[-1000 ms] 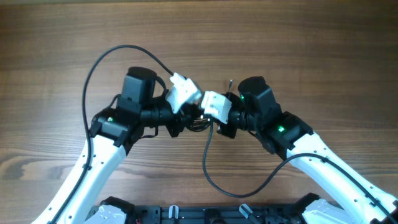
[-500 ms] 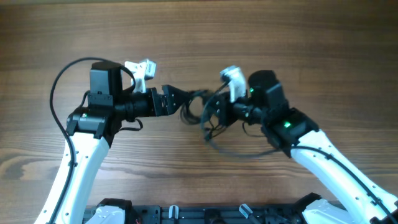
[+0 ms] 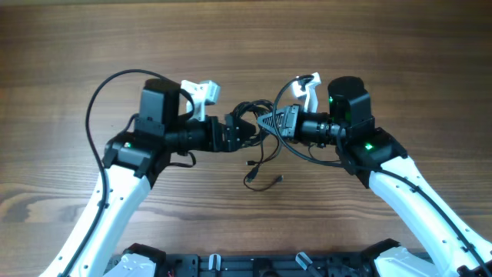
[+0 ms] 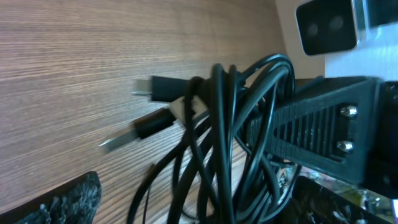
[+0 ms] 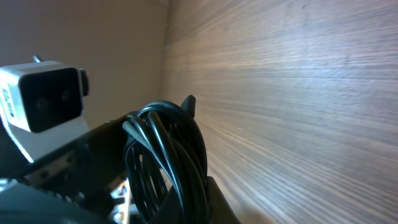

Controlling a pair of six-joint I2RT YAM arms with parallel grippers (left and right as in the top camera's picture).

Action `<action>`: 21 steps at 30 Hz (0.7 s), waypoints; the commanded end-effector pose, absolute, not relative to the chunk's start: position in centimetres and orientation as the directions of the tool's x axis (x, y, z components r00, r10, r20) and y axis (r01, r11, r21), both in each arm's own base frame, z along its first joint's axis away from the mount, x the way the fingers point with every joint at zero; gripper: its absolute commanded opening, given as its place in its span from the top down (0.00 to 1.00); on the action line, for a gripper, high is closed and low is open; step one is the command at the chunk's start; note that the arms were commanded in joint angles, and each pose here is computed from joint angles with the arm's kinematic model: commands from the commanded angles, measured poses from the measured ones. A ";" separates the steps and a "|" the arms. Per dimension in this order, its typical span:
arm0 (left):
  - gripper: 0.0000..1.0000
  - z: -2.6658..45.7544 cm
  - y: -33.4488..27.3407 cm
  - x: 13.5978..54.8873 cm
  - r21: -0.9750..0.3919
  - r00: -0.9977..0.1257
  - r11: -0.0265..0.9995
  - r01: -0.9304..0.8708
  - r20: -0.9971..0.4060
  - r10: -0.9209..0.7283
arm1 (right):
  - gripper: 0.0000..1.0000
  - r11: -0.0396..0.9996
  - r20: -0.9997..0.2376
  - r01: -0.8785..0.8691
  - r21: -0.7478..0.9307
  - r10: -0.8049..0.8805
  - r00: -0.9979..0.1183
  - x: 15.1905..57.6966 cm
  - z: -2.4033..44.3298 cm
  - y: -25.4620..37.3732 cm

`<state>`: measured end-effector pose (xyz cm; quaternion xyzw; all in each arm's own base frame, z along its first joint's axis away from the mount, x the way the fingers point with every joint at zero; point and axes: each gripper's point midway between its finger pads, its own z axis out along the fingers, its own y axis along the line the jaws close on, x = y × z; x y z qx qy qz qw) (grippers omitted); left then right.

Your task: Untangle cables

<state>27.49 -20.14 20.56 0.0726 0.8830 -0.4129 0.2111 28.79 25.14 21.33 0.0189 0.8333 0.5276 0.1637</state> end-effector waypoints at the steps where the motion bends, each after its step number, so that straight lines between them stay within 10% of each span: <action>1: 0.00 20.1 -21.3 27.8 -0.681 -0.898 0.666 0.304 -0.438 -0.037 | 0.96 0.378 -0.220 -0.144 0.915 0.165 -0.962 27.9 22.7 25.9; 4: 0.16 19.4 -21.9 27.8 -0.673 -0.902 0.673 0.307 -0.430 -0.019 | 0.96 0.359 -0.213 -0.151 0.921 0.141 -0.967 27.5 22.9 26.2; 7: 0.76 18.8 -22.0 27.9 -0.674 -0.909 0.676 0.298 -0.417 -0.015 | 0.96 0.361 -0.213 -0.150 0.920 0.139 -0.967 27.4 22.8 26.1; 9: 0.95 18.8 -21.9 28.1 -0.678 -0.913 0.679 0.281 -0.407 -0.029 | 0.92 0.367 -0.219 -0.154 0.917 0.143 -0.965 27.5 22.8 26.1; 13: 0.96 18.7 -21.2 28.6 -0.681 -0.915 0.689 0.249 -0.398 -0.062 | 0.63 0.435 -0.399 -0.318 0.843 0.107 -0.911 28.4 22.2 25.6; 16: 0.96 18.6 -20.4 29.1 -0.681 -0.916 0.699 0.220 -0.391 -0.092 | 0.00 0.499 -0.581 -0.503 0.706 0.000 -0.814 28.7 21.2 25.1; 21: 0.96 18.4 -19.1 29.8 -0.694 -0.923 0.707 0.138 -0.349 -0.162 | 0.00 0.520 -0.604 -0.562 0.644 -0.105 -0.790 27.5 19.5 24.6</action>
